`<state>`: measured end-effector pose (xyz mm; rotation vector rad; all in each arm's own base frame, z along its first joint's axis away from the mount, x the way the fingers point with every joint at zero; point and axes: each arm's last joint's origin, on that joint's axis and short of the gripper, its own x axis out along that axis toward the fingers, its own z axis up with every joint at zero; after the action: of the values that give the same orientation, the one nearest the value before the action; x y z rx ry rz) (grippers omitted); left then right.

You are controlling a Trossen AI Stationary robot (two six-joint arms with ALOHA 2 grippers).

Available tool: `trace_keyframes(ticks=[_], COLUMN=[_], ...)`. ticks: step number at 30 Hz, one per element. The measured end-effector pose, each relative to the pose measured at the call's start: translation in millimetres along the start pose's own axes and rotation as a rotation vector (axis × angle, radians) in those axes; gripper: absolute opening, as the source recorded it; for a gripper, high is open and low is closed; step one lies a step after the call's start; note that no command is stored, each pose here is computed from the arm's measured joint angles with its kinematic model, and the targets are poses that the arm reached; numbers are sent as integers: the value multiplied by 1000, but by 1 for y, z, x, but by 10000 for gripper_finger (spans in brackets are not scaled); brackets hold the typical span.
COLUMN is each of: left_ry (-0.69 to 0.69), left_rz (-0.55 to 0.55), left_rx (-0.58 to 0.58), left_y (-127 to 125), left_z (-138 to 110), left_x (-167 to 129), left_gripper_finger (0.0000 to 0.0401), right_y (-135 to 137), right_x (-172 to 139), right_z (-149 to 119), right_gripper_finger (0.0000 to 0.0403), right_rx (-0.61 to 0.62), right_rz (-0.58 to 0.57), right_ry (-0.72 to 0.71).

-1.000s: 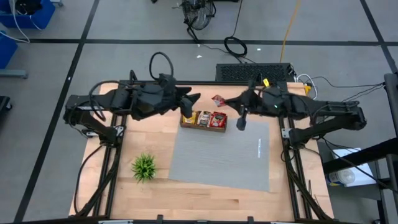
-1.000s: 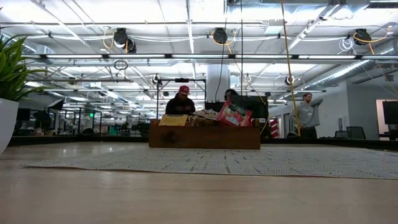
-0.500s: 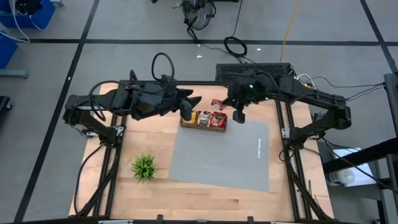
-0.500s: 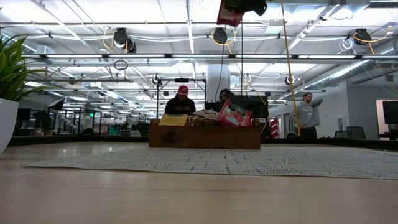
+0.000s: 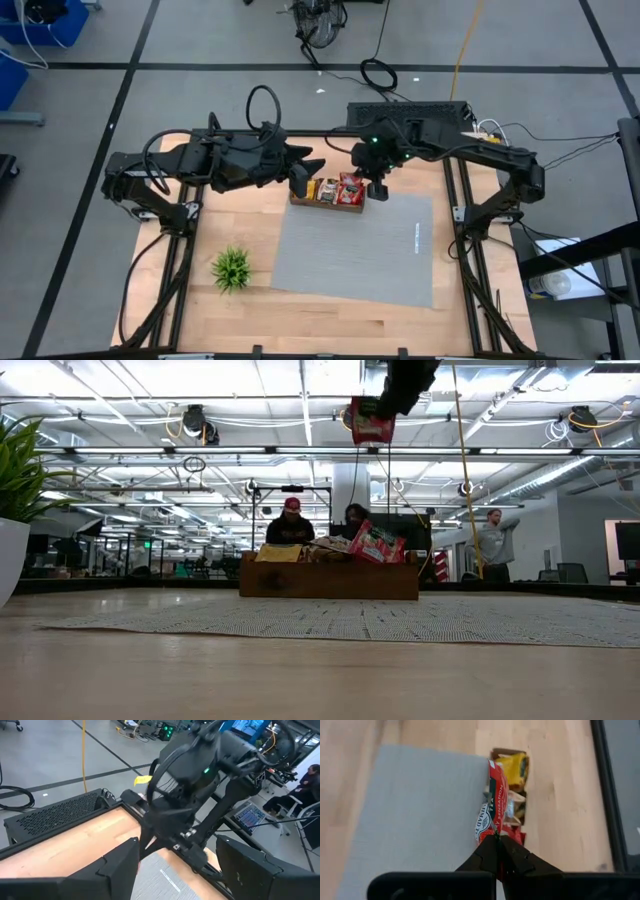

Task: Pick & Place Tea
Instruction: Put the red tea bag into the right section of the wooden organizer

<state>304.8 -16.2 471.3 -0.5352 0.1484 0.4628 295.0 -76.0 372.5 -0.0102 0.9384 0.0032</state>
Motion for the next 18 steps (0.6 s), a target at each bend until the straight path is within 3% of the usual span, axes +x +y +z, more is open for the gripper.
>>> trace_keyframes(ticks=[18], left_ry=[29], left_rz=[-41], left_rx=[-21], left_y=[-1], left_z=[-1], left_x=[0], left_gripper_finger=[267], right_y=[-3], right_x=[79], right_z=[-47], right_gripper_finger=[0], right_rx=[-24], right_rz=[-37], right_ry=[76])
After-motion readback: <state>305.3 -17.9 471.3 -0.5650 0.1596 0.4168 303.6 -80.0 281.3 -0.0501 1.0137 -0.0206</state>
